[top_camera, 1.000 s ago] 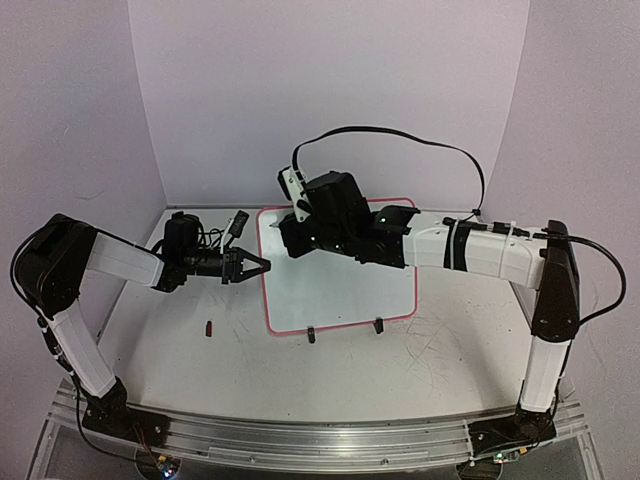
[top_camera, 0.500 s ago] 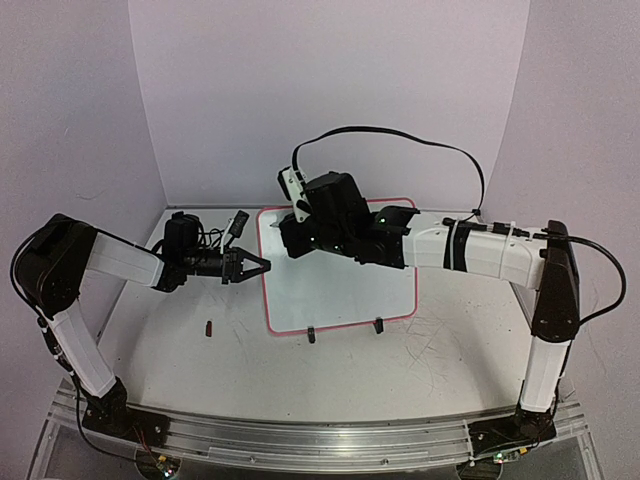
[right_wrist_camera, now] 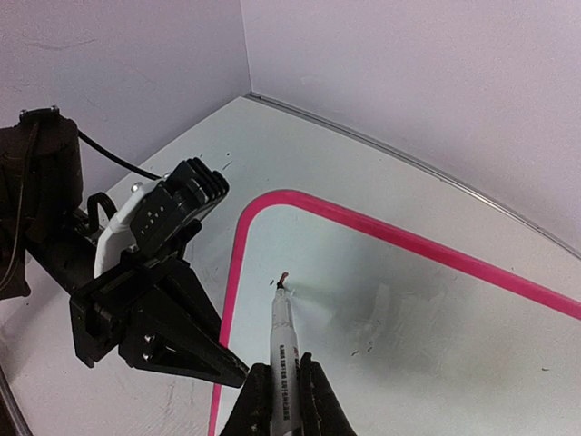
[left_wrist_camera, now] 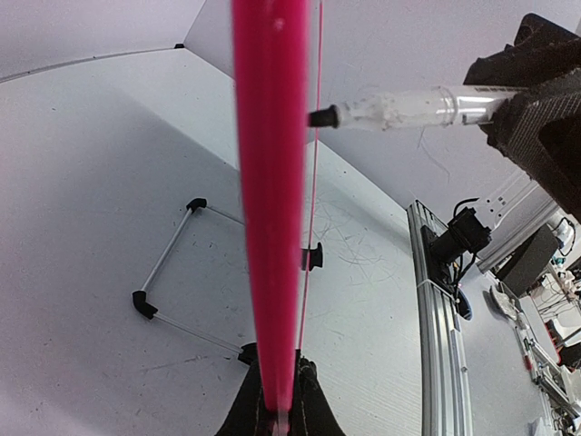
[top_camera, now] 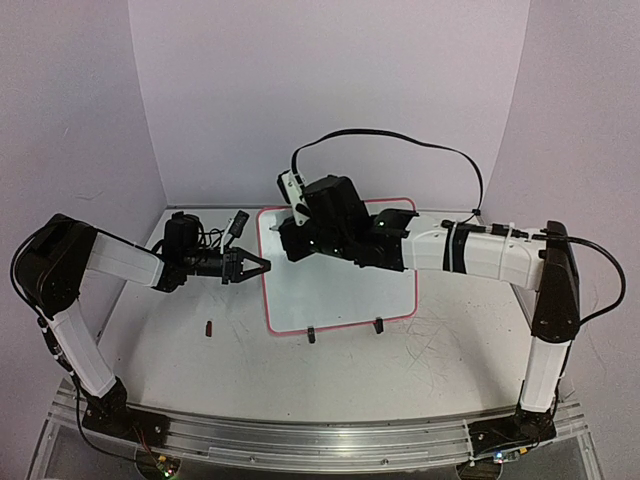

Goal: Write a sentence on the whiteboard

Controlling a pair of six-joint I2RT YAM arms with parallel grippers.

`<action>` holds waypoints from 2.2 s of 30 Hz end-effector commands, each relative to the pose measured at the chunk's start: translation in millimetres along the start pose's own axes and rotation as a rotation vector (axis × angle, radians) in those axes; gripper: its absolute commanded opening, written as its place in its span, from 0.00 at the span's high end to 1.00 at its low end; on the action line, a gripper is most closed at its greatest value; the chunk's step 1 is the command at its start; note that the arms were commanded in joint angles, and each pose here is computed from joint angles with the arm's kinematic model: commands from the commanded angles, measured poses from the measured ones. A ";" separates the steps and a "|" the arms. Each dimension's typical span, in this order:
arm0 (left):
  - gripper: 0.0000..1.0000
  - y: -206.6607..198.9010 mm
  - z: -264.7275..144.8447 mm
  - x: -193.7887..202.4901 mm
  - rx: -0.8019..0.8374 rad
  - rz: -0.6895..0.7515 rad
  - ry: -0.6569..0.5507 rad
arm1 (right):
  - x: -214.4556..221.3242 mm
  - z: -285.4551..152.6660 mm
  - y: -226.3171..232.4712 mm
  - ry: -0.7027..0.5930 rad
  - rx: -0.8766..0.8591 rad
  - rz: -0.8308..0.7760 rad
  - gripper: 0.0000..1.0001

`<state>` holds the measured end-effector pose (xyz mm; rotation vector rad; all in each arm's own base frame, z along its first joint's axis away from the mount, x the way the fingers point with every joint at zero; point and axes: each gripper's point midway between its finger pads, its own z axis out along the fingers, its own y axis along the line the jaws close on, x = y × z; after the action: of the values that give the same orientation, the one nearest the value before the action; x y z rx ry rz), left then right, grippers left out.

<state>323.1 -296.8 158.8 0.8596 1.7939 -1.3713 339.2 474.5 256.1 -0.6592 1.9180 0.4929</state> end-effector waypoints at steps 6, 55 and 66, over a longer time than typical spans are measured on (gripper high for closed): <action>1.00 0.9 5.2 2.7 -0.013 0.022 0.007 | 8.2 -3.2 2.7 0.005 0.007 0.019 1.00; 1.00 -1.0 4.7 2.2 -0.011 0.022 0.005 | -12.8 -7.7 5.5 -0.052 -0.015 0.061 1.00; 1.00 -1.2 4.8 1.5 -0.010 0.024 0.005 | -10.0 -2.3 6.0 -0.040 -0.014 0.057 1.00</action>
<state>322.7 -297.2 158.9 0.8615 1.7928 -1.3720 331.2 477.1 250.3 -0.6329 1.9281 0.5327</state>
